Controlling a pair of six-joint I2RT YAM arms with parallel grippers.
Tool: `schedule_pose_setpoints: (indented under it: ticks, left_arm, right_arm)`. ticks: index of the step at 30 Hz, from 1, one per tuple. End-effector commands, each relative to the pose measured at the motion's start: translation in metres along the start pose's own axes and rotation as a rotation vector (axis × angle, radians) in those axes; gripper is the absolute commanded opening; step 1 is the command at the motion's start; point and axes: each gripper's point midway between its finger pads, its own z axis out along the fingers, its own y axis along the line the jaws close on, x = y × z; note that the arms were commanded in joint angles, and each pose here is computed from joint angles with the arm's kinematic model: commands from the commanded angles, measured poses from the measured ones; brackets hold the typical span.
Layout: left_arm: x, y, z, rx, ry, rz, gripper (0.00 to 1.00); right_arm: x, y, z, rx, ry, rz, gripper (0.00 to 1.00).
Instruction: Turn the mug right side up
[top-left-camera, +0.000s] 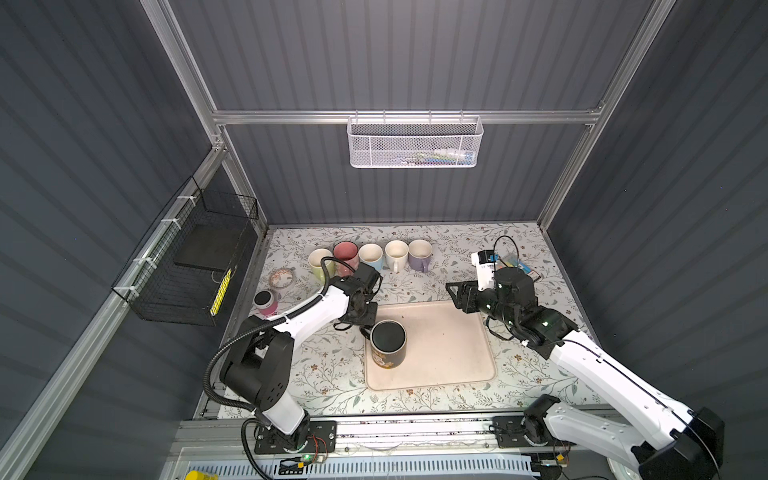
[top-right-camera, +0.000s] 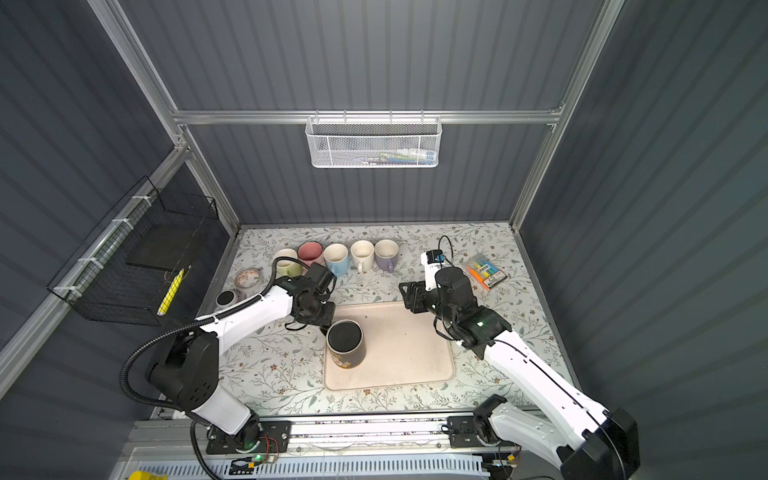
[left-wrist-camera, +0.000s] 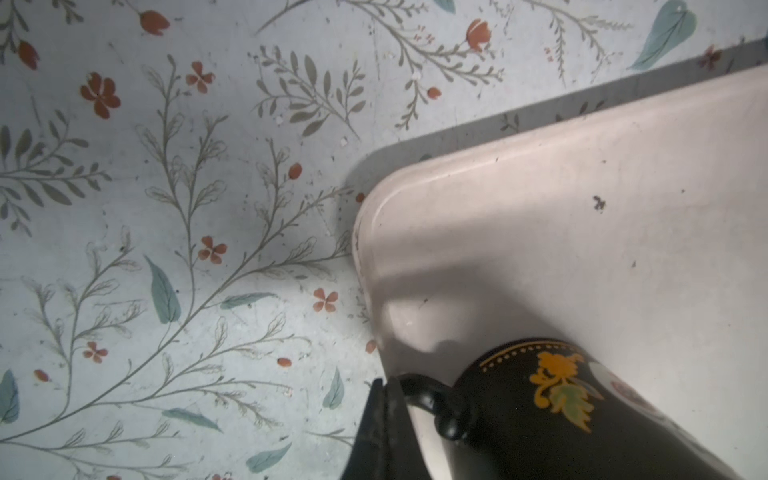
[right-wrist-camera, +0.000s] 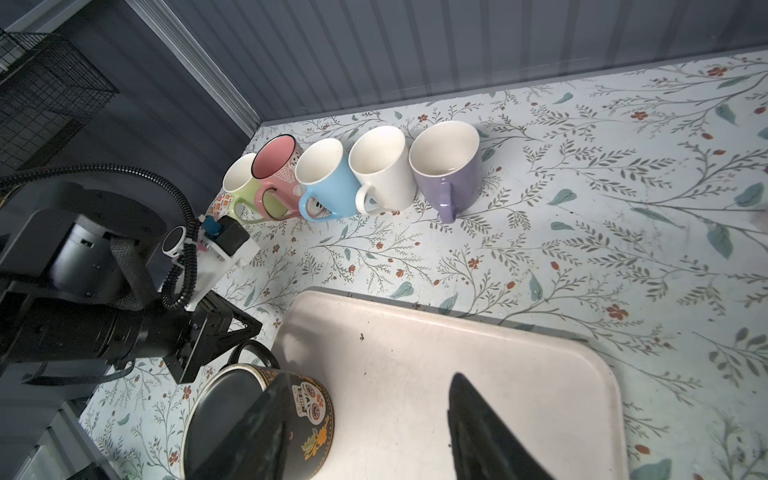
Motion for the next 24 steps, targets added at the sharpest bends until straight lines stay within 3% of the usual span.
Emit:
schedule_pose_setpoints:
  ticks: [1,7,24]
  left_arm:
    - [0.017,-0.005,-0.003,0.025,0.03,-0.016,0.0]
    - [0.033,-0.016,-0.002,0.041,0.037,-0.008,0.0]
    - [0.042,-0.047,-0.003,0.118,-0.005,-0.011,0.0]
  right_arm:
    - [0.002,0.014,0.001,-0.04,0.031,-0.002,0.6]
    - [0.027,0.024,0.004,-0.06,0.11,-0.02,0.59]
    - [0.155,0.046,0.007,-0.098,0.441,-0.02,0.58]
